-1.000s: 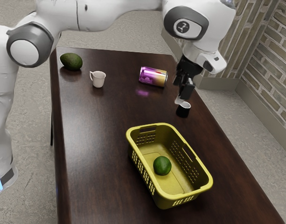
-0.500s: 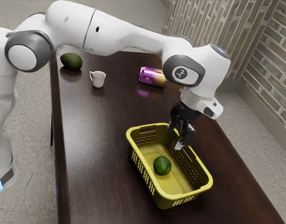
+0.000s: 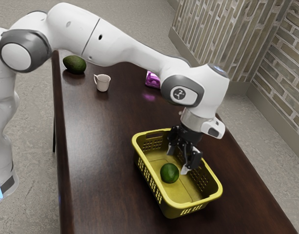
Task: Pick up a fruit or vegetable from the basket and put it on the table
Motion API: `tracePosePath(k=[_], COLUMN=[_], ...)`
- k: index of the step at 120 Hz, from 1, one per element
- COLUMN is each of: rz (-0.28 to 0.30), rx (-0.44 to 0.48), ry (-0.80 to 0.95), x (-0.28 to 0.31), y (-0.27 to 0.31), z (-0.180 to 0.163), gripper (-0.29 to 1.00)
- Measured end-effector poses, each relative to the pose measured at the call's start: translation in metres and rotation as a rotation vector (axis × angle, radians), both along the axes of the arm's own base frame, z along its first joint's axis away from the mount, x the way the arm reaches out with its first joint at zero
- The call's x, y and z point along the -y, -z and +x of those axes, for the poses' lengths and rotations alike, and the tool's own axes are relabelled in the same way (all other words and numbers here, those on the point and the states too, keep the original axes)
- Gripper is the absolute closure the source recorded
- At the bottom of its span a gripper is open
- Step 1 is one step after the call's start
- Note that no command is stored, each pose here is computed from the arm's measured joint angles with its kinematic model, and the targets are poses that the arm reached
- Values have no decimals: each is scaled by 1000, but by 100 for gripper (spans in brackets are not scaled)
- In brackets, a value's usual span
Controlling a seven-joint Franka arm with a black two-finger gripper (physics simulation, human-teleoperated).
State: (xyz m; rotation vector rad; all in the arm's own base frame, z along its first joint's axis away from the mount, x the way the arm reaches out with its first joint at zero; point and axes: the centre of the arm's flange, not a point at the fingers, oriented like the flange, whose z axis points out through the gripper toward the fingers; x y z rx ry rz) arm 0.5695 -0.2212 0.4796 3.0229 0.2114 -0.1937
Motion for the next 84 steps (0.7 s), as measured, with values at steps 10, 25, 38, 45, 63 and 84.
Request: tracePosePath(k=[10,25,38,45,63,84], rz=[1,5,7,7,11,14], rx=[-1,-1,-1,-1,-5,-6], ry=[-24,-54,-74,-84,-107,-129], x=[-1,-1,-1,-1,-2,-3], y=[6,15,23,27,37,45], z=[-2,-3,-4,-4,-4,-4], gripper=[0,0,0,0,0,0])
